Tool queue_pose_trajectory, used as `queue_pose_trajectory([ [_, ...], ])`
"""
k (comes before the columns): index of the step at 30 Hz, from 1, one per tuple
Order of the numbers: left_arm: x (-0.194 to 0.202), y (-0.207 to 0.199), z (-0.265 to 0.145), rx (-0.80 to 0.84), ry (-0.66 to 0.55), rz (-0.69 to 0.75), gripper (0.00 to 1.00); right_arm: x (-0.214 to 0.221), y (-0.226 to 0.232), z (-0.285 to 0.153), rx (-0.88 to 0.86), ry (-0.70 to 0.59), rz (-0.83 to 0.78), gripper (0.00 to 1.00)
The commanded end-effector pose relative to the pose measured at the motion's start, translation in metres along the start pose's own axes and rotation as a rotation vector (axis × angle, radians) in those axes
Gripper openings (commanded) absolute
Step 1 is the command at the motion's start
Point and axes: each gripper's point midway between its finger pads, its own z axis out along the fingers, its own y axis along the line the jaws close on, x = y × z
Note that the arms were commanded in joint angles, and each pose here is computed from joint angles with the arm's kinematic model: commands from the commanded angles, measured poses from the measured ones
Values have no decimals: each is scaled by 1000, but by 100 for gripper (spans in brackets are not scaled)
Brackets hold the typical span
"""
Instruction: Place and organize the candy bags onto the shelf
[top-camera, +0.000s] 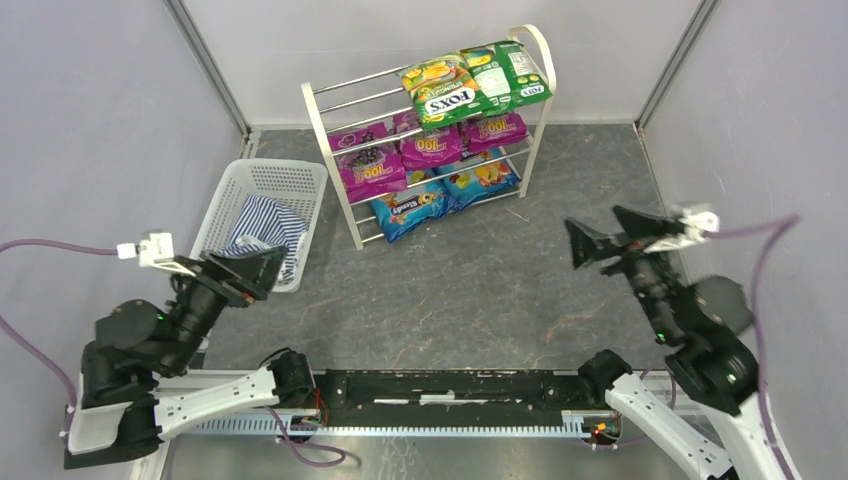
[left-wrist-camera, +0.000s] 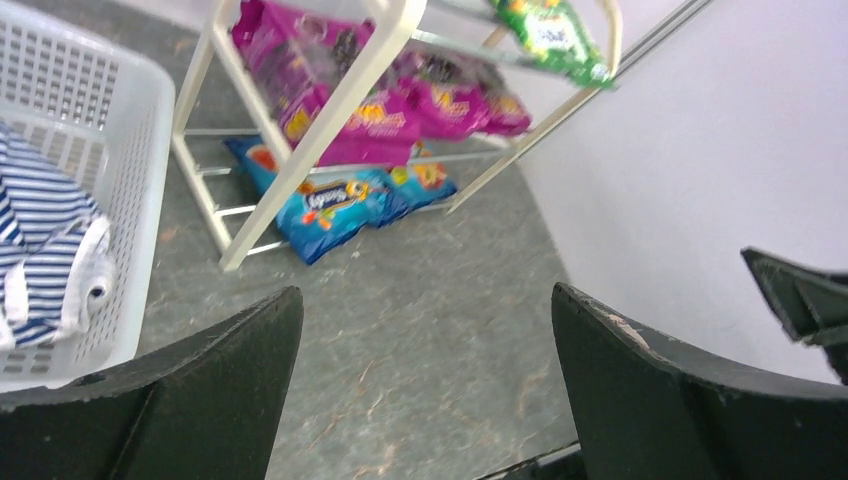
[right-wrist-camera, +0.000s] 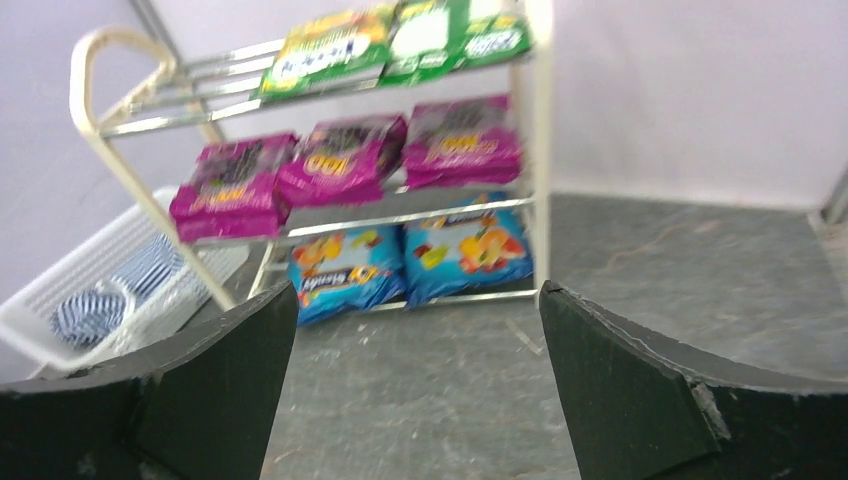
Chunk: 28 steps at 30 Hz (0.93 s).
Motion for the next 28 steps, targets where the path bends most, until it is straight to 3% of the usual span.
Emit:
queue_pose_trajectory([
  [1, -38, -17, -1, 1, -52, 43, 100, -32, -32, -39, 132, -98, -73, 98],
  [6, -61, -41, -3, 42, -68, 9, 100, -34, -40, -48, 162, -127, -79, 98],
  [17, -64, -73, 17, 57, -64, 40, 100, -32, -32, -36, 131, -118, -65, 98],
  [24, -63, -76, 20, 50, -67, 44, 100, -36, -38, -45, 156, -163, -45, 98],
  [28, -62, -74, 20, 50, -67, 42, 100, -28, -48, -43, 221, -121, -34, 98],
])
